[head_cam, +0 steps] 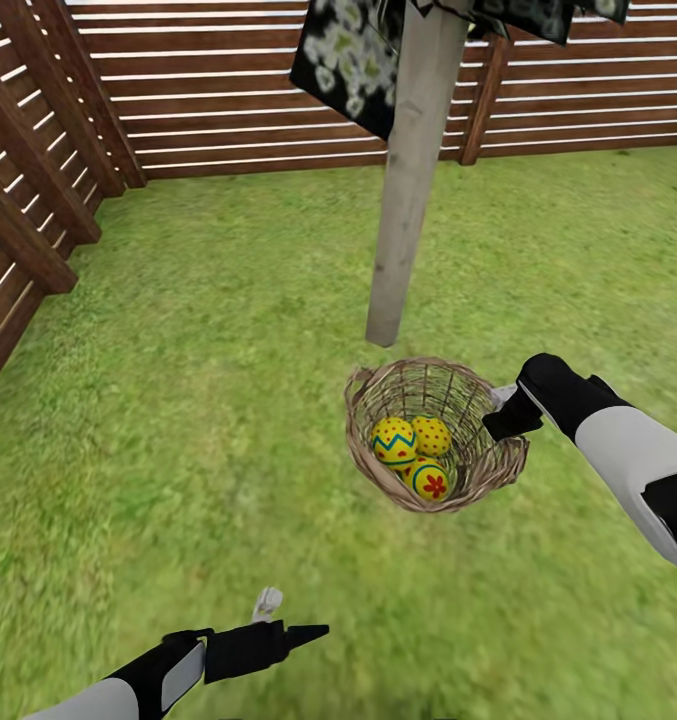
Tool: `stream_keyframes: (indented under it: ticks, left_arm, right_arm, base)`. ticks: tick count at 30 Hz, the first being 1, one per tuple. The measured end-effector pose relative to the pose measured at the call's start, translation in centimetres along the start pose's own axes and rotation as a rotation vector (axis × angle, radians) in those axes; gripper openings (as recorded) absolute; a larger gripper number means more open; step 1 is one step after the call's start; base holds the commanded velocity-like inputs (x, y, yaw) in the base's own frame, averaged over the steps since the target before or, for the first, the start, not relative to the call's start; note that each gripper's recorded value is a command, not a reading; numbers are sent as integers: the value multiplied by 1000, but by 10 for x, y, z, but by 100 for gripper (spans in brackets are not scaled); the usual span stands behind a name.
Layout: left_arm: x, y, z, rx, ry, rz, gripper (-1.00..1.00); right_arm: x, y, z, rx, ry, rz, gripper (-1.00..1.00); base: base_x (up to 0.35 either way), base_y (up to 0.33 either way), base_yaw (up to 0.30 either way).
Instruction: Take the three Easter eggs out of the wicker basket on the lawn in the garden, then place them on the lawn next to a single tree (choose any tree) so that all three eggs are next to the same tree and none are left in the basket.
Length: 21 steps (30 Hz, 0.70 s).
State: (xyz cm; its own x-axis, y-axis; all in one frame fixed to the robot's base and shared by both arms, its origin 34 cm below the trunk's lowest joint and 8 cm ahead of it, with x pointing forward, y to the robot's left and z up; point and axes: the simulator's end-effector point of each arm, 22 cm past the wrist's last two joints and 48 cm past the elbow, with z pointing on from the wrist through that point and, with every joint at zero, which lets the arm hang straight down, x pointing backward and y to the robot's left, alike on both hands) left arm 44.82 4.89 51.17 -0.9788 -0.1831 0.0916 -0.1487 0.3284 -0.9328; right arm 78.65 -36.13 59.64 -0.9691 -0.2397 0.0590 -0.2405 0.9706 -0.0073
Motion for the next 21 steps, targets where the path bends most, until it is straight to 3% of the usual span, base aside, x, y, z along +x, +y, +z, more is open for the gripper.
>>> stream_keyframes:
  ticks: [21]
  left_arm:
    - [-1,36,12,-4,0,0,100]
  right_arm:
    - [1,-2,37,4,0,4,-100]
  base:
    - [0,0,0]
